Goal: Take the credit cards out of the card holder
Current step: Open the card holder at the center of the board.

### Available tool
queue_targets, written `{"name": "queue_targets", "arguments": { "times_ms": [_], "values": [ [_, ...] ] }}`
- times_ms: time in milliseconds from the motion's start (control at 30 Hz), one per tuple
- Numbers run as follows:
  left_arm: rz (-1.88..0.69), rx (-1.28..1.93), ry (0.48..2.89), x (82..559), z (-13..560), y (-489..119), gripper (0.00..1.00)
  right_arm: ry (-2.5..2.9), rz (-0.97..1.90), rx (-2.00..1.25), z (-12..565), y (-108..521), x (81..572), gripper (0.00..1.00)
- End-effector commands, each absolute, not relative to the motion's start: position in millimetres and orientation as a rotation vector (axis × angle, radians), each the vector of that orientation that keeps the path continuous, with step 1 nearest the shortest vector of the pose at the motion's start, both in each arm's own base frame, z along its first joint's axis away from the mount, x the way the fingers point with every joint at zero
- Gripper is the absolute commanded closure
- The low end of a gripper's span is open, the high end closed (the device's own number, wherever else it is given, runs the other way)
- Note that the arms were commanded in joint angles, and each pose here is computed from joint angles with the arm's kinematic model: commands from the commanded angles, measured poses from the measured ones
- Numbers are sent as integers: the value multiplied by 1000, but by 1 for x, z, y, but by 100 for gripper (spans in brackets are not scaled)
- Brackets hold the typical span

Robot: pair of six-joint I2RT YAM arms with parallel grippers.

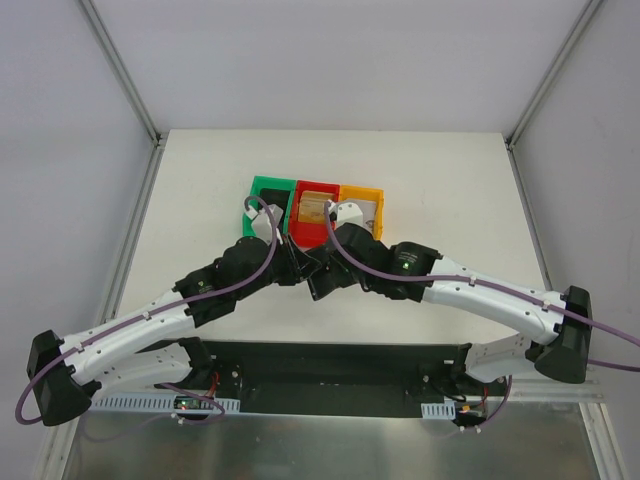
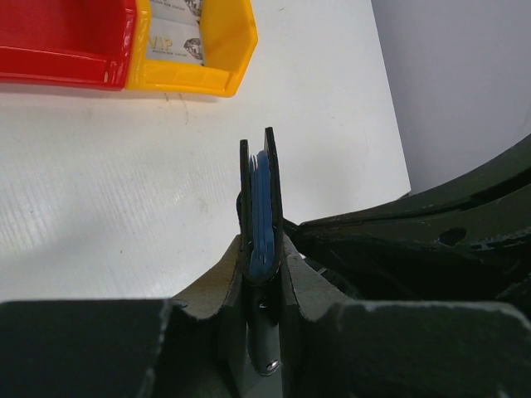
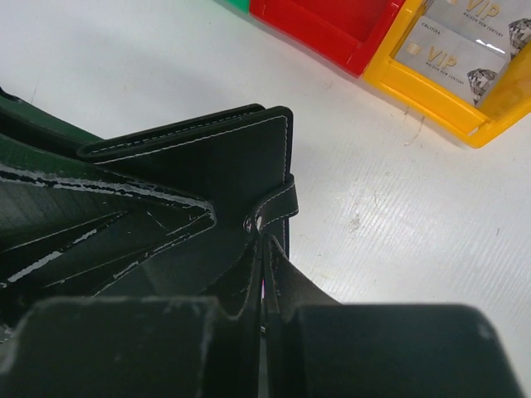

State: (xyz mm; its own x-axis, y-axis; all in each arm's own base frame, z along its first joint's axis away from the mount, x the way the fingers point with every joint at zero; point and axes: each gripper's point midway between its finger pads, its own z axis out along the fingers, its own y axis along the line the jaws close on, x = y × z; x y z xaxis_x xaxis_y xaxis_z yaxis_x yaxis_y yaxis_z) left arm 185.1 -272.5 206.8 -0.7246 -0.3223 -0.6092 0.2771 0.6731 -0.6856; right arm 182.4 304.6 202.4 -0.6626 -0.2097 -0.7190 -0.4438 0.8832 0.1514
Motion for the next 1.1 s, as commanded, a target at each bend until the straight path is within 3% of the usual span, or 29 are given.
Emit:
{"name": "queue_targets", "arguments": {
  "times_ms": [0, 733, 800, 933, 1067],
  "values": [
    [-1104, -35, 2062, 183, 233, -275, 100, 2308, 223, -467, 195, 268, 190, 100],
    [-1090, 38, 2036, 178, 234, -268, 100, 2312, 264, -367, 196, 231, 194, 99],
    [-1078, 64, 2030, 177, 234, -268, 100, 2267, 346, -389, 206, 234, 190, 85],
    [-1097, 123, 1999, 174, 239, -270, 100, 2148, 596, -410, 239, 252, 180, 40],
    [-1213, 308, 1847, 158, 257, -280, 100, 2061, 746, -430, 265, 259, 171, 25]
  ]
}}
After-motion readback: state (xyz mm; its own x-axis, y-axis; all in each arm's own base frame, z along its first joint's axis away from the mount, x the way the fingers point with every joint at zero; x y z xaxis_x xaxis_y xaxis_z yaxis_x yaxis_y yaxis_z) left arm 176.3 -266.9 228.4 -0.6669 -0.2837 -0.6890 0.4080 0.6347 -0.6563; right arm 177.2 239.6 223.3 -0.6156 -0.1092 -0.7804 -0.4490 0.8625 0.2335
